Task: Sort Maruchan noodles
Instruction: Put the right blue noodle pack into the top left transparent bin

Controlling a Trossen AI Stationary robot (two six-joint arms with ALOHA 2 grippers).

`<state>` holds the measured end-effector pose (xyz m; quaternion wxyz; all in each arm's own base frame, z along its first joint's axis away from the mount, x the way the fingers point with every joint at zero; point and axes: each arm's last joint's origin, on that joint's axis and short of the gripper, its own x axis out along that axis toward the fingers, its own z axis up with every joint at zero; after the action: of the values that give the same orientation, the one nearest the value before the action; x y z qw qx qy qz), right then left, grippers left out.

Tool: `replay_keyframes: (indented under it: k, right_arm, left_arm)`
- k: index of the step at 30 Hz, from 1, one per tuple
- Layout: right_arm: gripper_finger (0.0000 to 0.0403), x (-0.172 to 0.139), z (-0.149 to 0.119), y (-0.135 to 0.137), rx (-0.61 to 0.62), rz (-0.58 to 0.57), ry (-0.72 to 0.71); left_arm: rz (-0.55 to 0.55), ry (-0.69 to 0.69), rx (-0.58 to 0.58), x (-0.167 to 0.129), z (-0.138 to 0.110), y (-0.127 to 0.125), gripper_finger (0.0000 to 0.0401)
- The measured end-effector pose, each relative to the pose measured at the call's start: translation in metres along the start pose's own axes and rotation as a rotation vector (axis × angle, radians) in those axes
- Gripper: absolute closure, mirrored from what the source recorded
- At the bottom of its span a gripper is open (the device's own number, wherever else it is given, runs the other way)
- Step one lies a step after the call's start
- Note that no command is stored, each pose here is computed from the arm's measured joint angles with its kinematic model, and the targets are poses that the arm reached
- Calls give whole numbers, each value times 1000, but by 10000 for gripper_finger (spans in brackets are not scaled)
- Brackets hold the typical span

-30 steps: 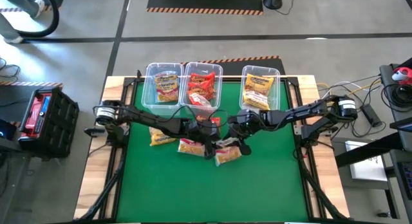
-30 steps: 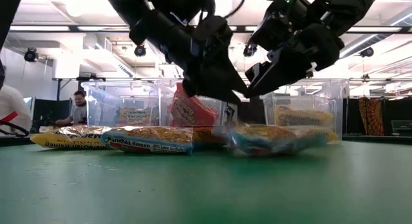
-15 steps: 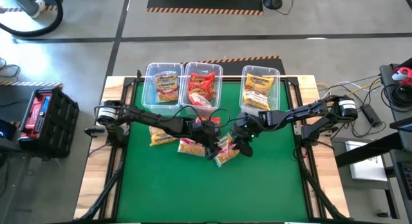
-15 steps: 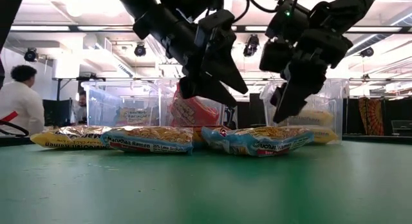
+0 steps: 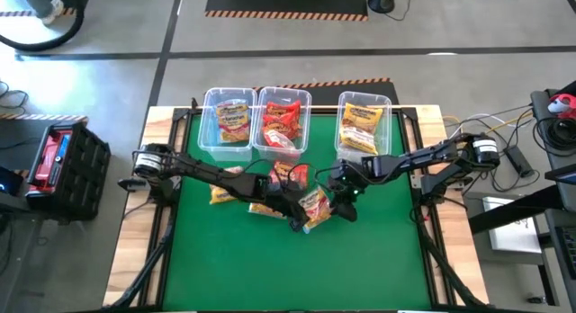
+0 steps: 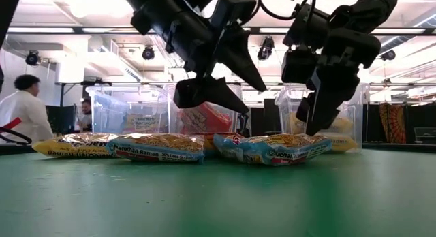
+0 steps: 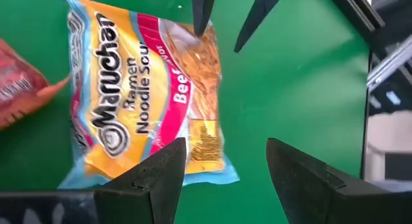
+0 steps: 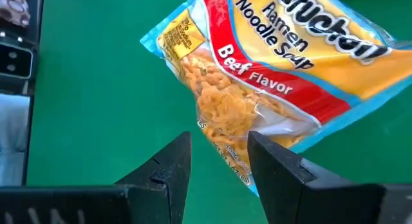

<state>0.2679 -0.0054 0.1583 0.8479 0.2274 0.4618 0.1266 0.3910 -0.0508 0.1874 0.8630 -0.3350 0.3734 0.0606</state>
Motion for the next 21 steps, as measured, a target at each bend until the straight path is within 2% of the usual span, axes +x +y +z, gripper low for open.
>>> replay_keyframes:
  k: [9, 16, 21]
  right_arm:
    - [262, 10, -3, -5, -114, 27, 8]
    - [262, 12, -6, -13, -181, 6, 31]
    - [262, 14, -15, -19, -213, -32, 51]
  left_arm:
    - [52, -78, -161, 0, -7, -12, 201]
    - [39, -60, -237, 1, -14, -17, 201]
    - [7, -18, -356, 1, -20, -23, 201]
